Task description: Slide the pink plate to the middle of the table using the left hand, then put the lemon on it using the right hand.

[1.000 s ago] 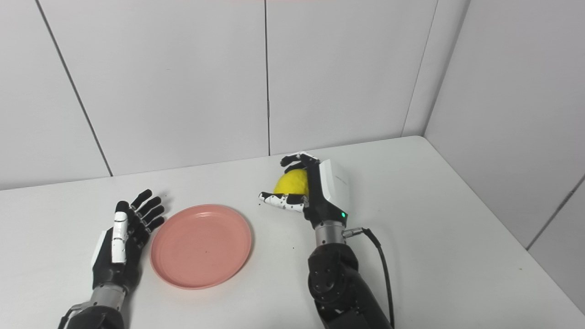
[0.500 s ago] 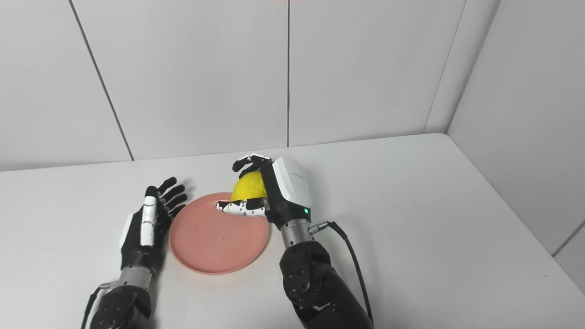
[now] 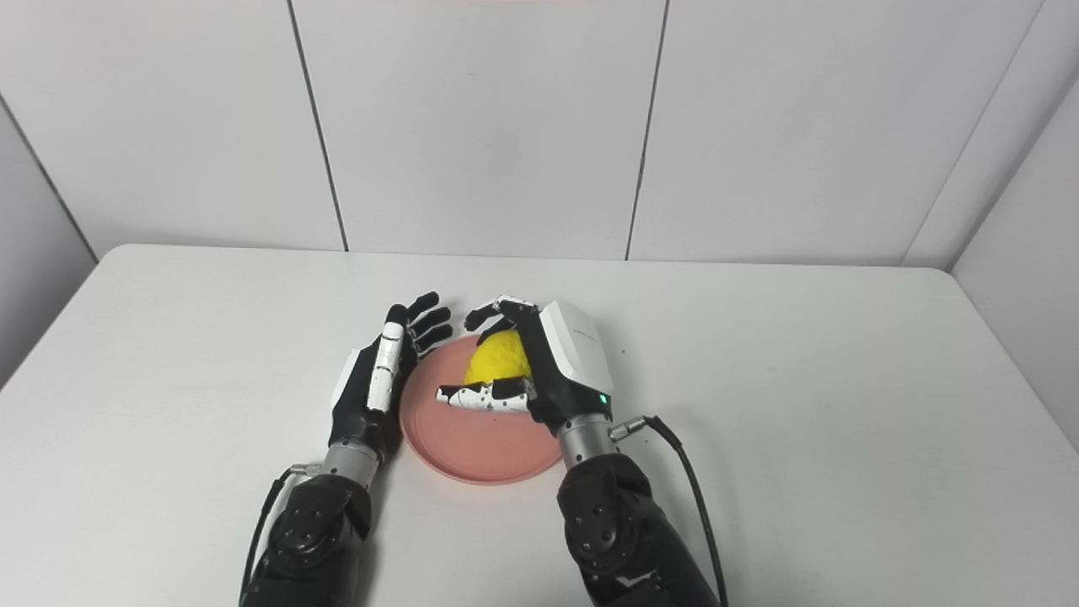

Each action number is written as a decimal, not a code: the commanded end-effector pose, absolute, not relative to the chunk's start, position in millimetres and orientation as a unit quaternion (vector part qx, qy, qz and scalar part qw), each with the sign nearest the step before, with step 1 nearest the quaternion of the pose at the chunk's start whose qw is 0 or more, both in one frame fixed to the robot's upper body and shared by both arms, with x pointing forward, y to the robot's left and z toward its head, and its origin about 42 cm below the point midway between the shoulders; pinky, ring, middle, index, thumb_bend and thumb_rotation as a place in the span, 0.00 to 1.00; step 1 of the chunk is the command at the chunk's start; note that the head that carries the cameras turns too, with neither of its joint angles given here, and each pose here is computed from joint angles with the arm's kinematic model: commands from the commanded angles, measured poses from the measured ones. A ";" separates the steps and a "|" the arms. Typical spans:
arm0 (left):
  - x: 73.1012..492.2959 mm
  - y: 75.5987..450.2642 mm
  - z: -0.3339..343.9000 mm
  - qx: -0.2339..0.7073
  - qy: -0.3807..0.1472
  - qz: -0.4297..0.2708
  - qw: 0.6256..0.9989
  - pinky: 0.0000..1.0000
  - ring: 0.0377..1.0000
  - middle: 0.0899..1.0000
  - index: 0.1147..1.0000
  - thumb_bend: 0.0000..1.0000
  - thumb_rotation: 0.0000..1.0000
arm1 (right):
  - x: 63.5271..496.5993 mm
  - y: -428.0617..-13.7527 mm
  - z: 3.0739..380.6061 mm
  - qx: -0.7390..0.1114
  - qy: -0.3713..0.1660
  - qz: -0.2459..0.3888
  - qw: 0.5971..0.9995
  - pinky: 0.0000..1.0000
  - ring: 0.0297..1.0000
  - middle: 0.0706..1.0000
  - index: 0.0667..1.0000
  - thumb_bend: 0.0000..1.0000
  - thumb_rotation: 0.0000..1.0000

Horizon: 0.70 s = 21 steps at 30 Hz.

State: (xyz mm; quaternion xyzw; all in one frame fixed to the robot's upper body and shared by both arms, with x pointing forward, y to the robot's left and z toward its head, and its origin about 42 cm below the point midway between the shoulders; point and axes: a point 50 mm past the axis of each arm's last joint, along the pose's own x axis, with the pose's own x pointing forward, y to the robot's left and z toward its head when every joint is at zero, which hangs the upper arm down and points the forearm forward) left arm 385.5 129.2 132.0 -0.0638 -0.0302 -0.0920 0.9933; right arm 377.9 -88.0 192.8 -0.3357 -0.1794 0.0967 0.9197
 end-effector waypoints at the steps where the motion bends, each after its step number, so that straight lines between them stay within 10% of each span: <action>1: 387.1 119.9 142.5 -0.065 -0.049 -0.102 0.991 0.83 0.86 0.85 0.82 0.56 1.00 | 384.8 -81.7 213.0 -0.330 -0.229 0.108 0.909 0.19 0.43 0.44 0.51 0.52 0.00; 21: 387.0 129.5 140.6 -0.046 -0.050 -0.077 0.995 0.81 0.83 0.81 0.80 0.58 1.00 | 397.7 -67.8 171.5 -0.387 -0.223 0.114 0.887 0.21 0.39 0.46 0.58 0.52 0.00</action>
